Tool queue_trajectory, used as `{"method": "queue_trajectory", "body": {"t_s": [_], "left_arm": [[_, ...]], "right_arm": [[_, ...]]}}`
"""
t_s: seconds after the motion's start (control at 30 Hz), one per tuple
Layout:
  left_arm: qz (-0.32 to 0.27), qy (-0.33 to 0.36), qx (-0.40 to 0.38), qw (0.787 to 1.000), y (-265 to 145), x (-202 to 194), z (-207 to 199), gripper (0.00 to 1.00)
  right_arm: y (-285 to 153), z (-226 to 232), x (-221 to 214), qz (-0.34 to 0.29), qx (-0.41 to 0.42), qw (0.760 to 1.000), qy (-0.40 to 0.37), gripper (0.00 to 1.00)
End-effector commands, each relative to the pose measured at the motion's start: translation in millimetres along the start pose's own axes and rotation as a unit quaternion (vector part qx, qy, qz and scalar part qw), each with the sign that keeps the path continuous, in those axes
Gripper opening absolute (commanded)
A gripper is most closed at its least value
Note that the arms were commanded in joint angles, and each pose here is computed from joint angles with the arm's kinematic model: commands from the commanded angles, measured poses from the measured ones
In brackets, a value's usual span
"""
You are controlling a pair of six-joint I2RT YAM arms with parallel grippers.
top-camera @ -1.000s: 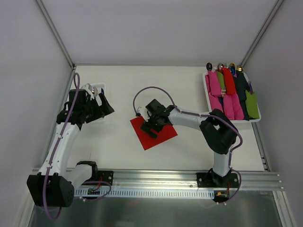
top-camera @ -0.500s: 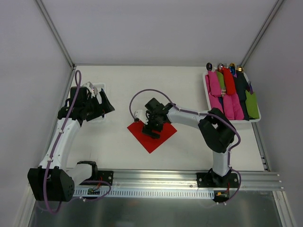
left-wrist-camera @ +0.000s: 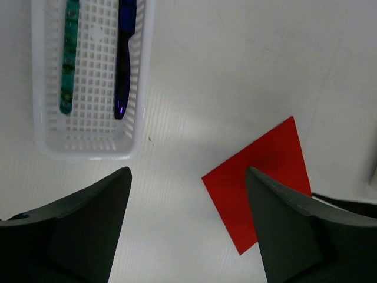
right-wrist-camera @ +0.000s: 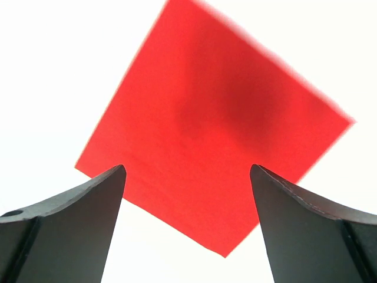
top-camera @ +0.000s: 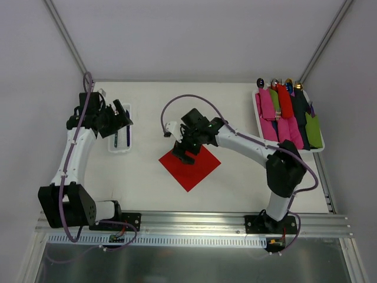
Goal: Place the utensils on the paper napkin and roll it up
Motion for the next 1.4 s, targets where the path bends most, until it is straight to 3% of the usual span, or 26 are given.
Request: {"method": "queue_trajectory", "body": {"t_s": [0.0,0.07,0.1,0.27,0.6,1.1,1.37], "left_arm": [[-0.004,0.008,0.021,1.0,7.8,31.0,0.8,0.77],[-0.016,0.019,0.04,0.999,11.9,50.5,0.8,0.66],[0.003,0.018,0.056,0.998,25.3,50.8,7.2,0.55],[0.018,0.034,0.121,0.992,57.5,75.0,23.4,0.35],[0.071,0.038,0.195,0.978,122.5,72.0,62.9,0.32],[0.13,0.019,0.143,0.981,171.4,46.5,65.0,0.32],[0.154,0.017,0.158,0.975,192.2,31.4,80.3,0.33]], "right_arm": [[-74.1,-0.5,59.2,-0.107,-0.027,0.994,0.001,0.91],[-87.9,0.7,61.9,-0.117,-0.028,0.993,0.011,0.92],[-98.7,0.4,62.1,-0.128,-0.028,0.991,0.018,0.92],[-120.2,-2.4,40.1,-0.138,-0.031,0.987,0.075,0.92],[-140.3,-12.3,-23.4,-0.134,-0.044,0.975,0.173,0.93],[-144.1,-25.3,-46.1,-0.151,-0.025,0.96,0.234,0.93],[-141.9,-36.4,-64.3,-0.145,-0.029,0.955,0.258,0.93]]}}
Point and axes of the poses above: each gripper's point midway between its finger pads, its own y axis out along the fingers, its own z axis along the line the jaws close on, x = y × z, the point moved 2 cm from there along -y, back along the fingers, and after that the axes turned 8 degrees about -y, right-handed, at the moved point
